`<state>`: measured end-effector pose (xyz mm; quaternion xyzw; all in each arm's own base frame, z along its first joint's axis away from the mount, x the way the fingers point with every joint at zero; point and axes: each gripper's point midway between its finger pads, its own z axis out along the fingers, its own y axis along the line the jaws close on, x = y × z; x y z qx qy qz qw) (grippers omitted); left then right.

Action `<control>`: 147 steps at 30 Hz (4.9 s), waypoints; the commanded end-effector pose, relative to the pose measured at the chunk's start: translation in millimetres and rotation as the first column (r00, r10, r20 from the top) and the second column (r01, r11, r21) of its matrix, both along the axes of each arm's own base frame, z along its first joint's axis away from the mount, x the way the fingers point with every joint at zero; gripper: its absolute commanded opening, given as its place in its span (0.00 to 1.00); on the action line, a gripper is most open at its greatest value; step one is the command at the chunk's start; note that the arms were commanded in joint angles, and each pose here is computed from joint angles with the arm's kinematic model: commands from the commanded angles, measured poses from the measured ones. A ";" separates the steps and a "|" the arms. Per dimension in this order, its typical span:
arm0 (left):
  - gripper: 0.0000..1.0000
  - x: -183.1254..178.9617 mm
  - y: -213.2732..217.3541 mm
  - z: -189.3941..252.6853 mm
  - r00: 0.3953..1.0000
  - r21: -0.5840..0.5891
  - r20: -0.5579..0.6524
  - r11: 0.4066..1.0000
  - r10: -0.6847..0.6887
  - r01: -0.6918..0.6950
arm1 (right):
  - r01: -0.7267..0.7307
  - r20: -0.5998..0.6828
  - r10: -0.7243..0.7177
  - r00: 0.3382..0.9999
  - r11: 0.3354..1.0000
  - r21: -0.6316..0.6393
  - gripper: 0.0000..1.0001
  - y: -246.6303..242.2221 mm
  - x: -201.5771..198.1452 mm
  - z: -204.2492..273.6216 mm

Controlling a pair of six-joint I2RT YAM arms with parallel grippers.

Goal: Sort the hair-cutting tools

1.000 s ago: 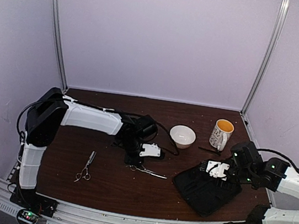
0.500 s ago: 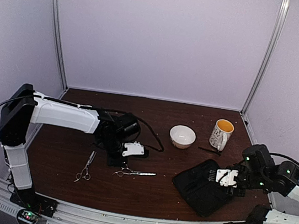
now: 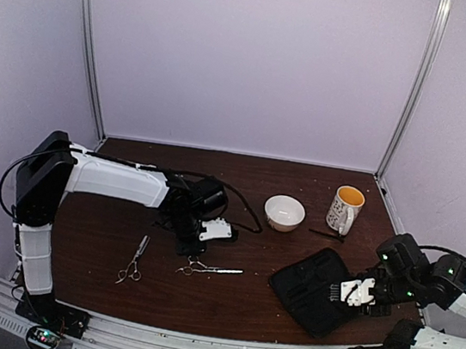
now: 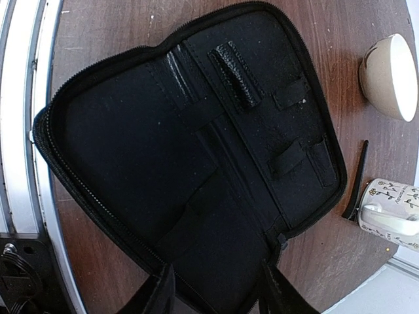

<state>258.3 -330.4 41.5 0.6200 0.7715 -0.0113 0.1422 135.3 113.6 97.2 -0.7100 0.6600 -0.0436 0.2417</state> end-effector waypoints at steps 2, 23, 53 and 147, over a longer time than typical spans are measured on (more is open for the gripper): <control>0.21 -6.4 -1.0 2.8 0.998 -0.023 -0.046 0.999 -0.031 0.030 | 0.024 0.014 -0.024 1.000 1.000 0.000 0.44 -4.1 0.6 -1.6; 0.22 -24.3 7.3 -27.9 0.989 0.018 -0.144 1.000 -0.014 0.017 | 0.034 0.008 -0.034 0.999 0.999 -0.006 0.45 -3.2 2.6 -8.1; 0.00 -21.8 22.5 39.6 0.996 -0.084 -0.012 0.992 0.093 -0.093 | -0.290 -0.126 0.263 0.957 0.896 -0.337 0.51 -37.1 -16.0 -44.1; 0.00 -55.2 60.7 106.1 0.979 -0.149 -0.076 0.968 0.192 -0.201 | -0.486 -0.223 0.506 0.833 0.863 0.140 0.37 195.7 -67.0 29.7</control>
